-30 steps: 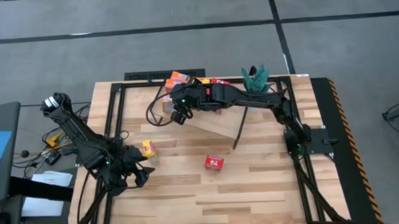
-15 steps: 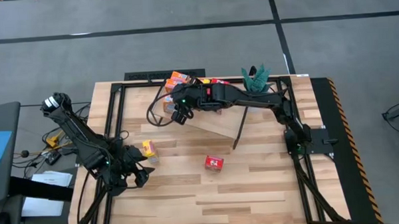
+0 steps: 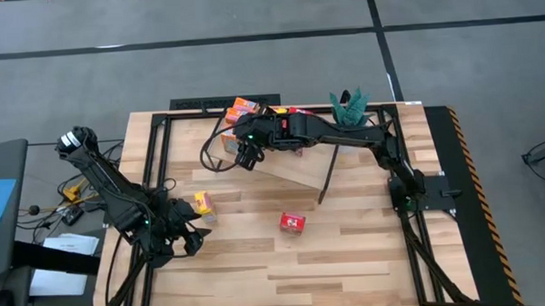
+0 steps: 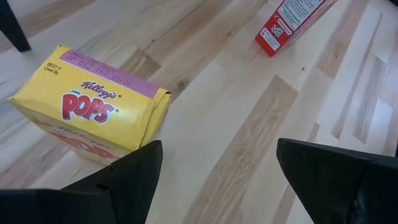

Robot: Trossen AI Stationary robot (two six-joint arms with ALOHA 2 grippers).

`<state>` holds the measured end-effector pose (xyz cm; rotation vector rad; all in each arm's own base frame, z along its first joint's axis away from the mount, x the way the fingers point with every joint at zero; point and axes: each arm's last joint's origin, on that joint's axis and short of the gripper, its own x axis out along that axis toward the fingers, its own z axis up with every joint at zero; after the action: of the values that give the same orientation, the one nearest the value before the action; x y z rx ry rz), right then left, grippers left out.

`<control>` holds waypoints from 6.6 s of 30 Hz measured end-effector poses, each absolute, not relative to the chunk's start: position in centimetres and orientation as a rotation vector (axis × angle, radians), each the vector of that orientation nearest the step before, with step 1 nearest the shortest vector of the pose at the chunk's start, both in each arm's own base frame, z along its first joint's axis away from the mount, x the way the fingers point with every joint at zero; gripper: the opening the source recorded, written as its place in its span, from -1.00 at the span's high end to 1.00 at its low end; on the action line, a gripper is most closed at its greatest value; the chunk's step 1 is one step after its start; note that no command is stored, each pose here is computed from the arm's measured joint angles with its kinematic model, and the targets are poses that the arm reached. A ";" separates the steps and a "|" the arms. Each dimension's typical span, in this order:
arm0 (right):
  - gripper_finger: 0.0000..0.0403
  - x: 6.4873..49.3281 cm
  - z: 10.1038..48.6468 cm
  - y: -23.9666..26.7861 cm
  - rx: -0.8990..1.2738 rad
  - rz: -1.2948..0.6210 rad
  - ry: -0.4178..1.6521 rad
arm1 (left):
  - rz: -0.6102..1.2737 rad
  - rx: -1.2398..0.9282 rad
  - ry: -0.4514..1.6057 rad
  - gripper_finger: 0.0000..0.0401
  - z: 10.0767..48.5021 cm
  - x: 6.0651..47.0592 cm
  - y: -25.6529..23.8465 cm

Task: Stack cereal on shelf
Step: Put the orange cereal box aligned with the other orange cereal box on the shelf

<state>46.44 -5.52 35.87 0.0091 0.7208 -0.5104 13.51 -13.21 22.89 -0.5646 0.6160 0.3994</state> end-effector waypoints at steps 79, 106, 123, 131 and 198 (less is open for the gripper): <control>0.88 27.4 54.4 5.3 -0.145 -0.570 0.238 | 0.429 -0.256 -0.024 1.00 28.1 11.6 -1.1; 0.90 27.4 54.2 4.8 -0.125 -0.595 0.252 | 0.434 -0.169 0.121 1.00 25.4 16.8 4.3; 0.94 27.3 53.9 4.8 -0.112 -0.597 0.272 | 0.500 -0.131 0.168 1.00 24.6 17.5 6.0; 0.80 27.4 53.8 4.7 -0.103 -0.603 0.276 | 0.546 -0.121 0.167 1.00 24.6 17.2 6.7; 0.92 27.2 52.8 4.9 -0.086 -0.598 0.345 | 0.380 -0.219 0.046 1.00 24.3 21.3 3.4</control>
<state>27.18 4.88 52.80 -0.0856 0.3450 -0.5980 21.29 3.41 24.33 -0.2193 0.0457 0.3805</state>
